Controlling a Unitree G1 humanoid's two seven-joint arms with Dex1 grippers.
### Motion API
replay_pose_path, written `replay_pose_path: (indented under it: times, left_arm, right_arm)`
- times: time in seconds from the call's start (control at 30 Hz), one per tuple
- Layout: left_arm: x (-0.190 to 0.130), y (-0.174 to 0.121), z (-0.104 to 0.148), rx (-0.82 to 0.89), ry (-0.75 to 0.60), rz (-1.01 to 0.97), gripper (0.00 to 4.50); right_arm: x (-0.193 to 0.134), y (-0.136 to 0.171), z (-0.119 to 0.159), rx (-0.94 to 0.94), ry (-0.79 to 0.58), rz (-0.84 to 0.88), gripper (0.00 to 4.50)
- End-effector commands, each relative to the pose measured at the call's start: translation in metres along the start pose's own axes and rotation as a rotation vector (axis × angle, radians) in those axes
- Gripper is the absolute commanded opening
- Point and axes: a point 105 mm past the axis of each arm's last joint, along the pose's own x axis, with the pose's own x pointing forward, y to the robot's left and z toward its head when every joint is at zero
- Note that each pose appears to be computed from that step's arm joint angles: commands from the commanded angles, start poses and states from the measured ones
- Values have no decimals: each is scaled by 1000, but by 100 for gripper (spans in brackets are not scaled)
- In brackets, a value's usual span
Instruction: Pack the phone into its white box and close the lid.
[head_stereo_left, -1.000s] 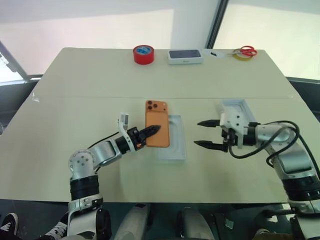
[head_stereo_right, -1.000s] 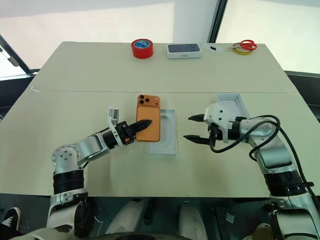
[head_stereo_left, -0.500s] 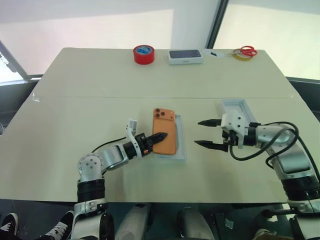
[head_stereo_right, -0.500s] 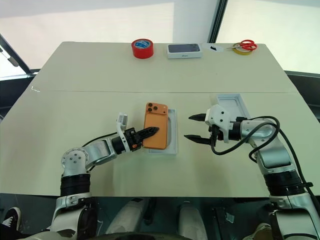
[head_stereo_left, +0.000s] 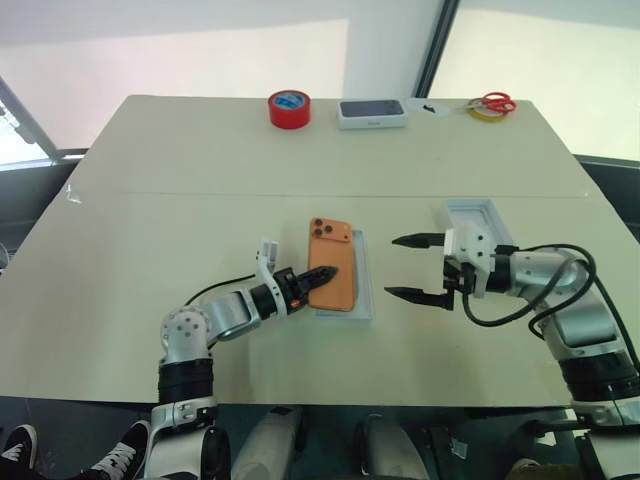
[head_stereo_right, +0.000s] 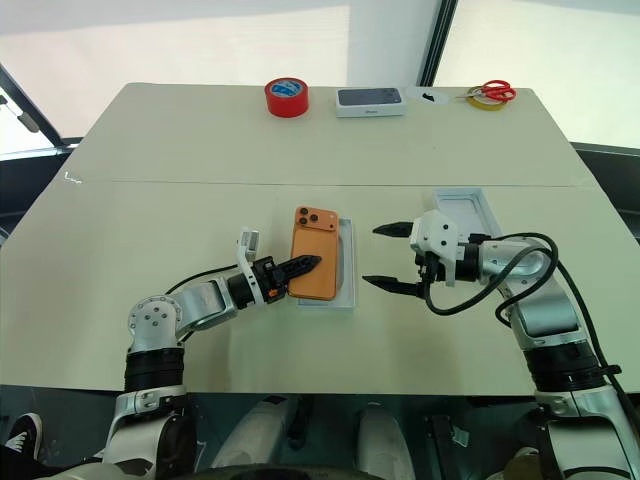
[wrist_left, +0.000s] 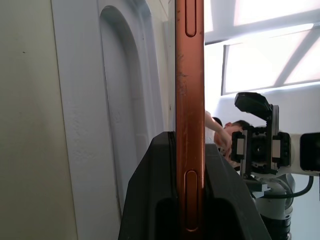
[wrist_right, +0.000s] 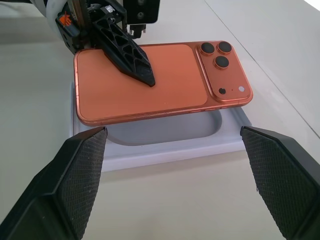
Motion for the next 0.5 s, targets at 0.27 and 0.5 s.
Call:
replay_pose_path:
  times: [0.27, 0.5]
  left_arm:
    - [9, -6, -3, -27, 35, -28, 137]
    - [9, -15, -4, 44, 86, -31, 383]
  right_arm:
    - [4, -1, 2, -53, 2, -12, 450]
    - [6, -2, 1, -50, 3, -21, 450]
